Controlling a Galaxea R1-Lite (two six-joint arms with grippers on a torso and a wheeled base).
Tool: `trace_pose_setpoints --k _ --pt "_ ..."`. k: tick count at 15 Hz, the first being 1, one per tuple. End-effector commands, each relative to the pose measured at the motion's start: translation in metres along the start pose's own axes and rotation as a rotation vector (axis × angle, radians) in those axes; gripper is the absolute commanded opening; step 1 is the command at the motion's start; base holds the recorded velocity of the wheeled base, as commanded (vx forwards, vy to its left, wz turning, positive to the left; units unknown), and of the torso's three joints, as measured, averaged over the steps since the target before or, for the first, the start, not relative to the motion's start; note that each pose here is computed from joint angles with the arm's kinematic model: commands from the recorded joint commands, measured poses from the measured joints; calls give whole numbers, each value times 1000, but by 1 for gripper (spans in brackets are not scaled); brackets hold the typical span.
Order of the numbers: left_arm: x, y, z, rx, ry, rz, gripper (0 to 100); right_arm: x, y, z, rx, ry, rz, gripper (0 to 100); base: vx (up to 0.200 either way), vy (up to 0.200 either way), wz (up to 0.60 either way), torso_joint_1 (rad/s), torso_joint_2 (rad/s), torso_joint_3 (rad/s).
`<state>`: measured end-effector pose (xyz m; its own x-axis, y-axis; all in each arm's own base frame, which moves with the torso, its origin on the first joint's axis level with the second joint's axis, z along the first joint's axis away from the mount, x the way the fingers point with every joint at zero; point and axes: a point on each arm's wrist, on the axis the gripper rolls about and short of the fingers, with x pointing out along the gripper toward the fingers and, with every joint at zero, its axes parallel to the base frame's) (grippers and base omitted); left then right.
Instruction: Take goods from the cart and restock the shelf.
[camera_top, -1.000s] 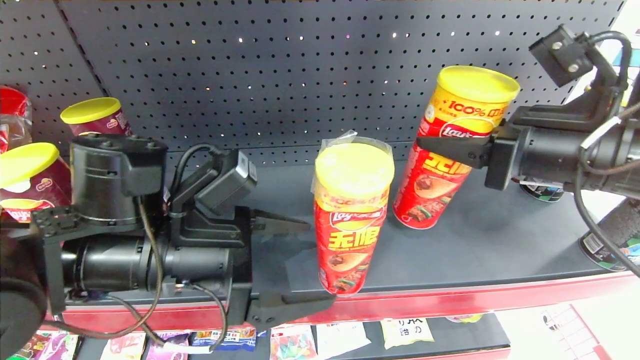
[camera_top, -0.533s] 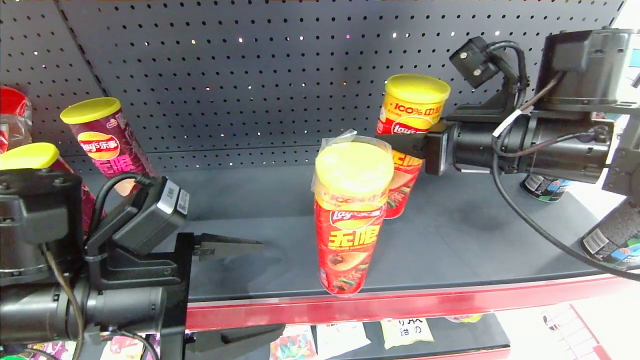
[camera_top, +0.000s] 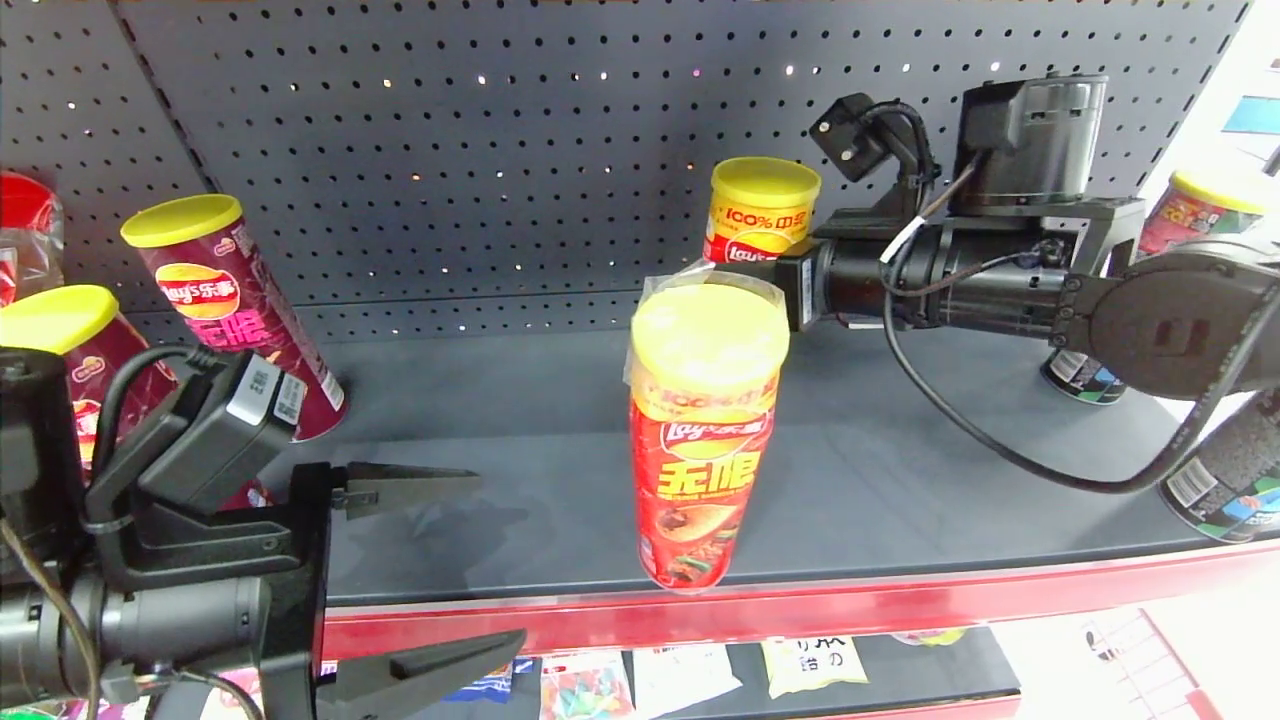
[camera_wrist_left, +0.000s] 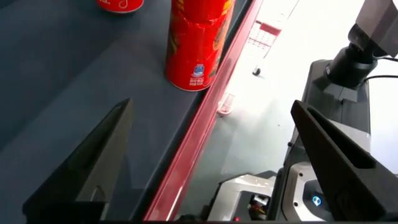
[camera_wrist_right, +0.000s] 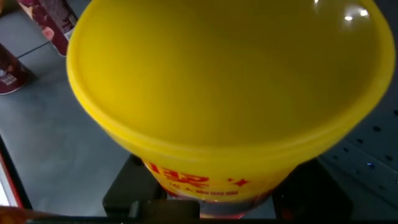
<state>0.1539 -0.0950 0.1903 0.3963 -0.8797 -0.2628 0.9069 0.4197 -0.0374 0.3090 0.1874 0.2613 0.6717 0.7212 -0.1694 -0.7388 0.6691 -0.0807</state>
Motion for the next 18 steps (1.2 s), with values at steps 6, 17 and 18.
trace_pose_setpoints --k 6,17,18 --pt "-2 2 0 -22 -2 15 100 17 8 -2 25 3 38 0 0 0 0 0 0 0" --pt "-1 3 -1 -26 2 15 100 10 16 -6 34 21 47 100 0 0 0 0 0 0" --pt "-1 3 -1 -26 2 15 100 8 16 -6 34 21 47 100 0 0 0 0 0 0"
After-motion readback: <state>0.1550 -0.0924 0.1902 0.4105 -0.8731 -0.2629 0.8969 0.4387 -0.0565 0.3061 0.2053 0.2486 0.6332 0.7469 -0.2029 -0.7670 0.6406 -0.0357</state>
